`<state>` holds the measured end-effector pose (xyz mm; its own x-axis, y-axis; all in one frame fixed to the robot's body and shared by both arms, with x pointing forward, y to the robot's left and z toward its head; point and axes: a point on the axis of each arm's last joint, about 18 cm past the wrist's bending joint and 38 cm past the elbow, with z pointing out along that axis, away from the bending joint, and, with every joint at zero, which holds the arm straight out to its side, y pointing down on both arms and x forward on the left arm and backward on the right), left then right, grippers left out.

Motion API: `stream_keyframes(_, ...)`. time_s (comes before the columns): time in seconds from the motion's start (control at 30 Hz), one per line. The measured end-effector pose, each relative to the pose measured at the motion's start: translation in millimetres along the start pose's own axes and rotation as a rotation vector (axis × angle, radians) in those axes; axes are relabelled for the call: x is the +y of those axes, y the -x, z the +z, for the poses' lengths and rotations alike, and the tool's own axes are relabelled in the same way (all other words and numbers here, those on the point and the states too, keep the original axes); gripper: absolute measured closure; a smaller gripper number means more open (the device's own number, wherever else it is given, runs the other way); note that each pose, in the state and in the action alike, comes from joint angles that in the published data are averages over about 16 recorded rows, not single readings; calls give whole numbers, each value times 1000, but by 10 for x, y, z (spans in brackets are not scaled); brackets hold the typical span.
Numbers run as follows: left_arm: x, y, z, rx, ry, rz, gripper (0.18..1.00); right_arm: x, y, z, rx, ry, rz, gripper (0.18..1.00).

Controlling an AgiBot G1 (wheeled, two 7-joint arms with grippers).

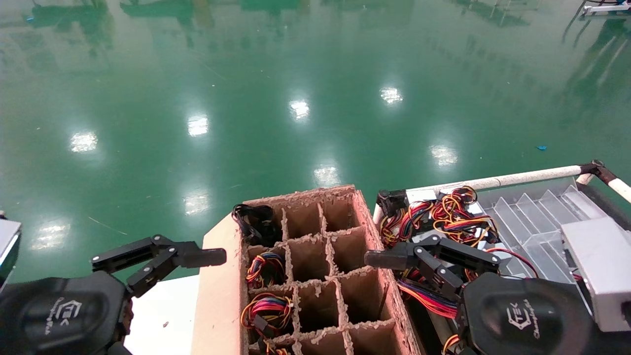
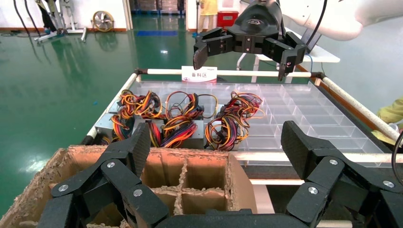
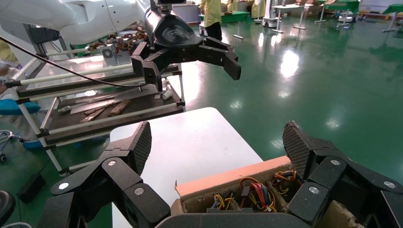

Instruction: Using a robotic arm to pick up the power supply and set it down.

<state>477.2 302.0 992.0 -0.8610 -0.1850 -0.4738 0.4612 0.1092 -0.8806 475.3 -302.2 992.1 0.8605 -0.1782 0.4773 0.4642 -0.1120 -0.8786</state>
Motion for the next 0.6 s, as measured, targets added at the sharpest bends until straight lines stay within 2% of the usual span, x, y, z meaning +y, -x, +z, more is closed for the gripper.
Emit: stream_keyframes(0.6, 0, 0, 0, 0, 0, 0, 187, 0, 0, 0, 0, 0, 0, 178)
